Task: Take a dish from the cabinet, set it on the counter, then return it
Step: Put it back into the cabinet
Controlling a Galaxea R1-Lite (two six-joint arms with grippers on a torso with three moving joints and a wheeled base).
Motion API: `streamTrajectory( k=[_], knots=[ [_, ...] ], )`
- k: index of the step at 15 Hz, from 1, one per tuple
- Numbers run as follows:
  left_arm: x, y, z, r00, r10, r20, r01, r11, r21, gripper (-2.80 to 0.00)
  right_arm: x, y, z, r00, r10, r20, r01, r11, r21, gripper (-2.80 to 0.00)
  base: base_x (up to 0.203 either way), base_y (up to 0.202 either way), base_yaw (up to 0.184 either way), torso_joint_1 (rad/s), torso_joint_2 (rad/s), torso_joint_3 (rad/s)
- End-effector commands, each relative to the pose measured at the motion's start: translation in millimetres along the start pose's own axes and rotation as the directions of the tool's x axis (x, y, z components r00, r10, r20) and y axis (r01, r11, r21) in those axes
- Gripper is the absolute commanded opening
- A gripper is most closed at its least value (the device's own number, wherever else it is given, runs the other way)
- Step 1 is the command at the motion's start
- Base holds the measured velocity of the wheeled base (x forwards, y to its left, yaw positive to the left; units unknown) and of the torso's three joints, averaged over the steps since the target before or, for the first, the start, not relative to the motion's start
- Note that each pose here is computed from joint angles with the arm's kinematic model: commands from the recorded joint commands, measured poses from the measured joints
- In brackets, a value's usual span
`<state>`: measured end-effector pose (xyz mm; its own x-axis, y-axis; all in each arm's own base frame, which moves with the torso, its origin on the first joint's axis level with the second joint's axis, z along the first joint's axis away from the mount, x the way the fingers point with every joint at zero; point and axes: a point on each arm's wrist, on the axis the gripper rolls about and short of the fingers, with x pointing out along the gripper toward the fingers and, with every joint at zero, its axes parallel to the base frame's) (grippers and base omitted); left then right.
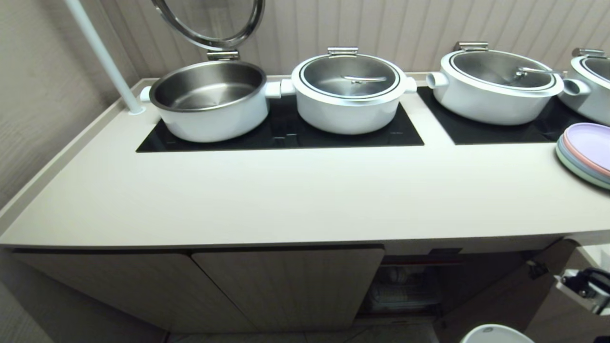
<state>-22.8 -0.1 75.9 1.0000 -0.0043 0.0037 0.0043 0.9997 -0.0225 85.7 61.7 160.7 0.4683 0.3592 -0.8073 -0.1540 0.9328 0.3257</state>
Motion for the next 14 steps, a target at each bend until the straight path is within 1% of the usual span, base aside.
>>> streamTrajectory(
  k=[1, 7, 14],
  knots=[
    [0.0, 0.0, 0.0, 1.000, 0.000, 0.001, 0.000, 1.000, 0.000, -2.80, 0.9, 0.1, -0.2, 1.000, -0.002, -0.007, 0.002, 1.000, 0.002, -2.80, 0.000, 0.000, 0.000, -0.144, 0.32, 0.160],
    [0.0, 0.0, 0.0, 1.000, 0.000, 0.001, 0.000, 1.000, 0.000, -2.80, 1.5, -0.4, -1.0, 1.000, -0.004, -0.011, 0.004, 1.000, 0.008, -2.80, 0.000, 0.000, 0.000, -0.149, 0.31, 0.164],
    [0.0, 0.0, 0.0, 1.000, 0.000, 0.001, 0.000, 1.000, 0.000, -2.80, 2.9, 1.0, -1.1, 1.000, -0.002, -0.020, 0.002, 1.000, -0.002, -2.80, 0.000, 0.000, 0.000, -0.159, 0.34, 0.178]
  ],
)
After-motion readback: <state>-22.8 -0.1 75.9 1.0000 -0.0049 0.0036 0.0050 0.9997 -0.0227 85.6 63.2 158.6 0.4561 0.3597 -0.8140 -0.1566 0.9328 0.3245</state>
